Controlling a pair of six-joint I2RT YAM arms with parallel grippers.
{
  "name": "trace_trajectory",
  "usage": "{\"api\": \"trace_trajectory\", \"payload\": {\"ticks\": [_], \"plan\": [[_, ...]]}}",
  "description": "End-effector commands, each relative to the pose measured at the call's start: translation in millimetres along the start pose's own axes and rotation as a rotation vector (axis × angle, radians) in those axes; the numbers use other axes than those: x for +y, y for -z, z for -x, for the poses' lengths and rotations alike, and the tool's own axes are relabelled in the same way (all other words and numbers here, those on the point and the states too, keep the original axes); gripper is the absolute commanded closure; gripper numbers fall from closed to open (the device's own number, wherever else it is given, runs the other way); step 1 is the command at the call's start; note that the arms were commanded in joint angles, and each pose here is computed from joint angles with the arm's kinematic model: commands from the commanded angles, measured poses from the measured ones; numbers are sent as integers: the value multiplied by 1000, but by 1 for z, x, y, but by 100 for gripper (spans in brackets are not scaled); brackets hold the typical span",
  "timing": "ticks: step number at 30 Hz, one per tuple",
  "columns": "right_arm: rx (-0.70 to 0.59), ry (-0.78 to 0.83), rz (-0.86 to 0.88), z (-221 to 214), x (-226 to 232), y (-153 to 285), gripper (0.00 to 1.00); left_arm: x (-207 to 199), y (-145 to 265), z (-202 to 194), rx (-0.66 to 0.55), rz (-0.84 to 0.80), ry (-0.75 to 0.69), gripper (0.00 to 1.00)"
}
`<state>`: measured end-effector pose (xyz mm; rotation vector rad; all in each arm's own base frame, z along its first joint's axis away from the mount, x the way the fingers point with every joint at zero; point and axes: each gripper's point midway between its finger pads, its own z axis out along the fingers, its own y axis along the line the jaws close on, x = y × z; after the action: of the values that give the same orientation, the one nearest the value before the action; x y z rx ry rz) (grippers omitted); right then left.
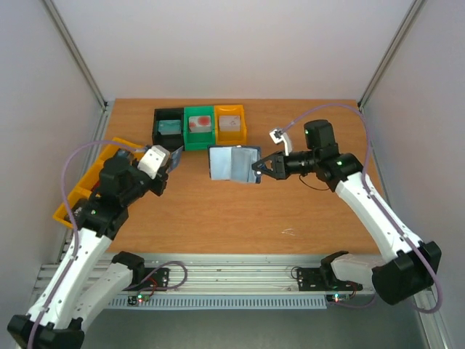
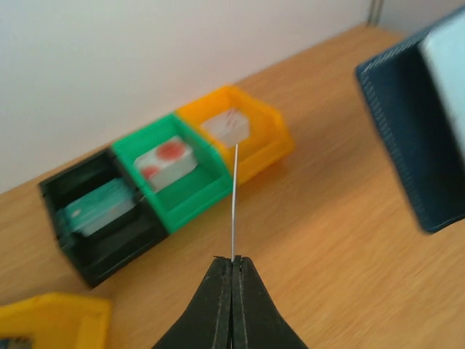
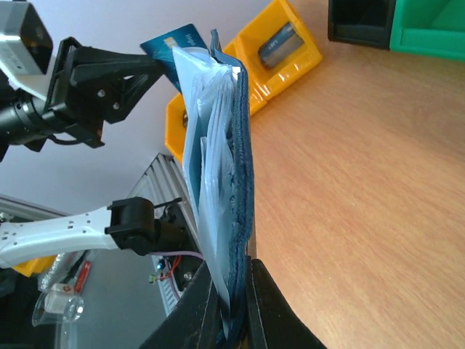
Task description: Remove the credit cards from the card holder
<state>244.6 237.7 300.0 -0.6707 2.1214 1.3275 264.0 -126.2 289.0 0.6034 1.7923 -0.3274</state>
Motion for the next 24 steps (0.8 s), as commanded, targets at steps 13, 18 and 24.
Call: {"api": "trace_trajectory", "payload": {"ticks": [13, 18, 24], "plan": [[51, 134, 257, 70, -9, -22, 99, 156, -13, -60, 670, 115, -292, 100], [60, 125, 268, 79, -19, -24, 99, 188, -17, -85, 867, 71, -245, 100], [67, 117, 289, 80, -22, -22, 99, 240, -38, -103, 991, 147, -212, 100]]}}
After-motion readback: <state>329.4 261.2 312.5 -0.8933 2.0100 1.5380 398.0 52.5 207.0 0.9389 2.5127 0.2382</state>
